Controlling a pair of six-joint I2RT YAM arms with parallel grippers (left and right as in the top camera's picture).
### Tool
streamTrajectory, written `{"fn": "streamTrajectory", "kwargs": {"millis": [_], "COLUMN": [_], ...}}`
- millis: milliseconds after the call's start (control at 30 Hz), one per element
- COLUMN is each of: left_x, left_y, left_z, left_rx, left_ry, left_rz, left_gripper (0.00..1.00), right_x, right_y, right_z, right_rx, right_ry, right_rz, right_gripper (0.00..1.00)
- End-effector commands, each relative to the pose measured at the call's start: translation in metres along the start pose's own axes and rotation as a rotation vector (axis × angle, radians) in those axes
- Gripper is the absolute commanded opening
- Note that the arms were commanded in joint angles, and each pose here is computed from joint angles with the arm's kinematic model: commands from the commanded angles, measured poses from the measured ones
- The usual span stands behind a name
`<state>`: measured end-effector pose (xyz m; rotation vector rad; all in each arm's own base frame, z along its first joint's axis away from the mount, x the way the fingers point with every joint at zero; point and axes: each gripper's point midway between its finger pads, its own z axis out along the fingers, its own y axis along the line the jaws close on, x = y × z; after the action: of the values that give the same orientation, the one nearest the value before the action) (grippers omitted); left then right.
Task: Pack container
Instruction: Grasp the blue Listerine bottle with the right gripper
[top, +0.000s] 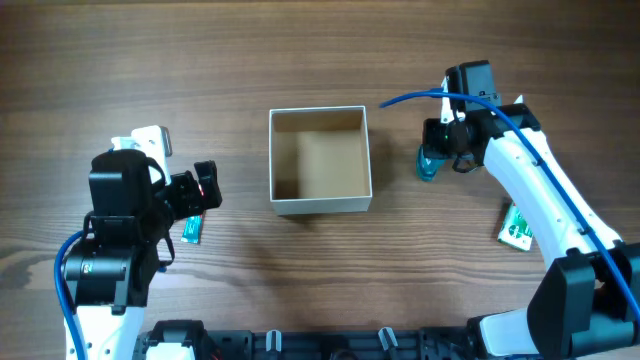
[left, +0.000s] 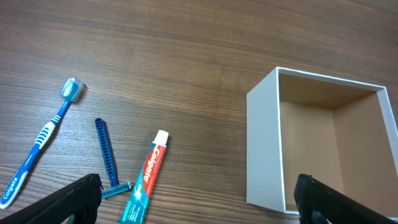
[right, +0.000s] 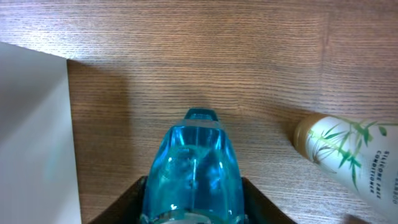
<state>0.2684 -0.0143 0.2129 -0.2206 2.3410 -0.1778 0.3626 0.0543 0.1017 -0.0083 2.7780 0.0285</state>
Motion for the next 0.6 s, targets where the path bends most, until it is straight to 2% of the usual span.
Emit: {"fn": "streamTrajectory", "kwargs": {"millis": [0,33,100,133,300,400,467,567], "left_x": [-0.005,-0.005,-0.005,-0.005,-0.004,-0.007,-0.011,-0.01], "left_y": [-0.007,-0.007,-0.007,-0.007,-0.005,0.013,0.026,0.049], "left_z": [-0.003,-0.003,-0.003,-0.003,-0.003,-0.004,-0.007,-0.009], "left_rx": [0.032,0.032,0.032,0.032,0.022,-0.081,-0.128,-0.193], "left_ry": [-0.009,-0.009,-0.009,-0.009,-0.004,-0.027,-0.04,-0.03], "left_rz": [-0.006,-0.006,-0.006,-0.006,-0.027,-0.042,-0.117,-0.191], "left_gripper": [1.0,1.0,1.0,1.0,1.0,1.0,1.0,1.0], "right_x": [-0.007,-0.008,-0.013,-0.018,-0.061,-0.076,-0.075,-0.069], "right_y": [-0.001,-0.001,0.001,0.002,0.023,0.084,0.124,0.174], "right_z": [-0.001,-0.001,-0.01,-0.024,-0.159,-0.211,-0.206,-0.173], "right_rx": [0.005,0.004,0.0,-0.004,-0.013,-0.112,-0.121,-0.112], "right_ry": [-0.015,-0.018,-0.039,-0.058,-0.222,-0.343,-0.359,-0.328], "right_rz": [0.009,0.009,0.008,0.006,0.003,-0.065,-0.115,-0.158], "right_gripper": [0.35,0.31,0.09,0.04,0.04,0.04,0.04,0.04]}}
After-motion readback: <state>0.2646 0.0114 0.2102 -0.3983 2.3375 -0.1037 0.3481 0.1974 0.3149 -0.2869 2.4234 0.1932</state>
